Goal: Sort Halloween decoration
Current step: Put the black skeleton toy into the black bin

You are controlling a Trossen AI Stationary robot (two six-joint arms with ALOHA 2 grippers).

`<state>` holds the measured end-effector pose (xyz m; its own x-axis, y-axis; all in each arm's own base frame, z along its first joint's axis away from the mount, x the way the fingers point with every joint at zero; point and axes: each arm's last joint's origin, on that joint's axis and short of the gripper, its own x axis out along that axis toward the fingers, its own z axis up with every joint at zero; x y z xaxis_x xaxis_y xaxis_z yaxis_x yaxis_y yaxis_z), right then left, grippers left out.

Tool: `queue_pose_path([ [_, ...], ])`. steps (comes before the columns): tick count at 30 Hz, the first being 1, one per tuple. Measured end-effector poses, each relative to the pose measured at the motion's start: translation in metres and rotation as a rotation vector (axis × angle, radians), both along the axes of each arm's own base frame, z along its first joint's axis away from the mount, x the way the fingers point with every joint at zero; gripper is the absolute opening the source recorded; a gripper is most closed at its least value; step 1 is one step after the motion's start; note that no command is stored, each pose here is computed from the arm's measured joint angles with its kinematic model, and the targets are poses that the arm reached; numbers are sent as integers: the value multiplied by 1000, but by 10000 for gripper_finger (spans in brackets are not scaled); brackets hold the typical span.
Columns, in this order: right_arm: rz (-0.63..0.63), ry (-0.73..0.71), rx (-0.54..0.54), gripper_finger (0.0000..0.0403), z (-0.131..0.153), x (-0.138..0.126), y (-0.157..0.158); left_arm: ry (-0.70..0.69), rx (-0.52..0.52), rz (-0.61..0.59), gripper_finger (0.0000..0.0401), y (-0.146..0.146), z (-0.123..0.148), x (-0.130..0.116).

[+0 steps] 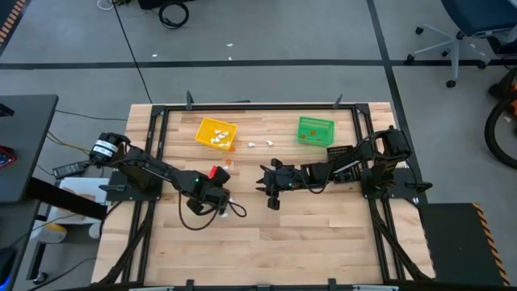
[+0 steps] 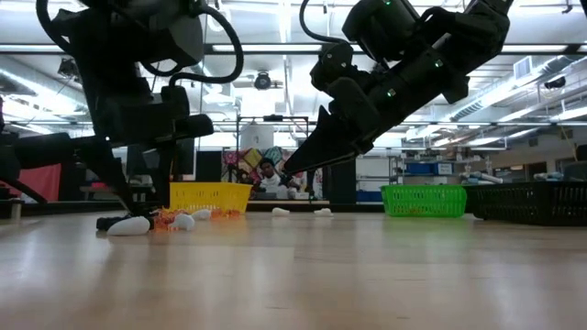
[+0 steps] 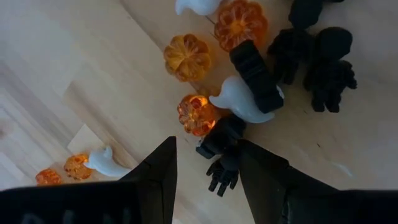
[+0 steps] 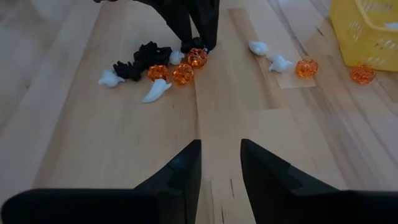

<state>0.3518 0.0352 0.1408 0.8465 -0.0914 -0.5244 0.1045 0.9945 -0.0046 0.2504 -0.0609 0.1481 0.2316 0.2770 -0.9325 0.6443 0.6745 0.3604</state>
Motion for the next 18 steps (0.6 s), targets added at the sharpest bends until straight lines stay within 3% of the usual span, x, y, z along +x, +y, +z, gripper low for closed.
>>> queue_pose_path([
  [12,1,0,0,117,0,0,0,-2,-21,-30,139,0,0,2],
  [18,1,0,0,117,0,0,0,0,-22,-34,91,0,0,2],
])
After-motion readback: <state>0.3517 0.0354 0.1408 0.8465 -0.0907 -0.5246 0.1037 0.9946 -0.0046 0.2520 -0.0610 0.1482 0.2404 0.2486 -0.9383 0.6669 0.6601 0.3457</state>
